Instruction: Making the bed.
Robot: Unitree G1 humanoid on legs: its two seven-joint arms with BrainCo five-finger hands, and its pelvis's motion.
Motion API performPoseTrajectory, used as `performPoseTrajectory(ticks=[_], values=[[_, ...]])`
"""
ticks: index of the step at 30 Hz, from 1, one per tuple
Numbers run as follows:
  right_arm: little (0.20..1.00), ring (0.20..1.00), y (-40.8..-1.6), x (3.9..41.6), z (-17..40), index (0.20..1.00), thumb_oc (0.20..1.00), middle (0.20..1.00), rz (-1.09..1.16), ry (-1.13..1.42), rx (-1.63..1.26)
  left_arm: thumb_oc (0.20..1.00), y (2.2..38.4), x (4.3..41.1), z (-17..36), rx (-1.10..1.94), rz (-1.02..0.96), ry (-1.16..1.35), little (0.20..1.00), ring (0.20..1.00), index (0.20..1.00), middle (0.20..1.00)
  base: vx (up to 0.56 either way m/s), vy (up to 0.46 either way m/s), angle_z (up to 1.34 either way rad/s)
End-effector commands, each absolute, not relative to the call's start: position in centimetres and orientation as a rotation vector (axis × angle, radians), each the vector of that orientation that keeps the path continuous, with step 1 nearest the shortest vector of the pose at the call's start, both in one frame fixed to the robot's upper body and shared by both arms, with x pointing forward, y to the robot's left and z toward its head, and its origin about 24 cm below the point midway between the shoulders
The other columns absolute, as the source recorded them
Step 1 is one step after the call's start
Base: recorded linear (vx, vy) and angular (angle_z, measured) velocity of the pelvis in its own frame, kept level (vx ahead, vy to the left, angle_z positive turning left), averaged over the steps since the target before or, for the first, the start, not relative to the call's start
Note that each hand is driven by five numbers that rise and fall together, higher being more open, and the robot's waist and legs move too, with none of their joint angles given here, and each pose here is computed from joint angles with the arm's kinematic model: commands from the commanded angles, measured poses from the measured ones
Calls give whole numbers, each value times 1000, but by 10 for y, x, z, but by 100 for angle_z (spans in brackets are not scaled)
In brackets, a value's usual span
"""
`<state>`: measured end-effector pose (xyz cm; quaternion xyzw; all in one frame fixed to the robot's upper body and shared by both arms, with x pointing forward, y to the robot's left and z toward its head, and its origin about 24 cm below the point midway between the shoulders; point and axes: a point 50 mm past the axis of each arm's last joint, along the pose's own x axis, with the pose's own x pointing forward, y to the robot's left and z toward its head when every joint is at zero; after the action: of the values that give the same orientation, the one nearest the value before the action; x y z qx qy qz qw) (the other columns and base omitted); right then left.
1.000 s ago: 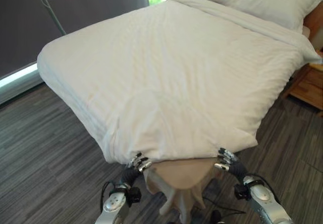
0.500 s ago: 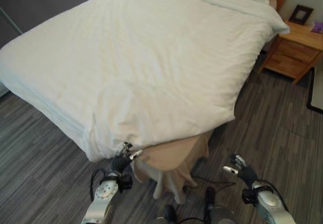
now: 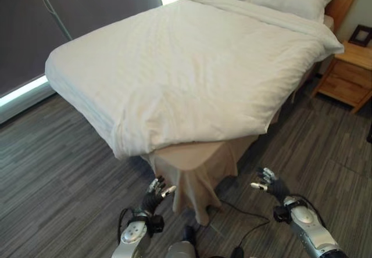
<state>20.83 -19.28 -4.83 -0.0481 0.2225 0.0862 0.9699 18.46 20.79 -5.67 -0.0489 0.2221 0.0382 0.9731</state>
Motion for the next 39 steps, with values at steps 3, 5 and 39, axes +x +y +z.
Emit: performPoseTrajectory(ticks=[3, 5, 39], values=[[1000, 1000, -193, 224, -27, 1000, 1000, 1000, 213, 339, -95, 1000, 214, 220, -20, -117, 100, 244, 1000, 1000, 1000, 1000, -33, 31, -19], [1000, 1000, -195, 223, -25, 1000, 1000, 1000, 203, 331, -88, 1000, 219, 224, -14, -103, 114, 222, 1000, 1000, 1000, 1000, 21, 60, 5], [1000, 1000, -183, 198, -40, 1000, 1000, 1000, 349, 403, -38, 1000, 406, 330, 281, 820, 773, -54, 1000, 1000, 1000, 1000, 24, 74, -16]])
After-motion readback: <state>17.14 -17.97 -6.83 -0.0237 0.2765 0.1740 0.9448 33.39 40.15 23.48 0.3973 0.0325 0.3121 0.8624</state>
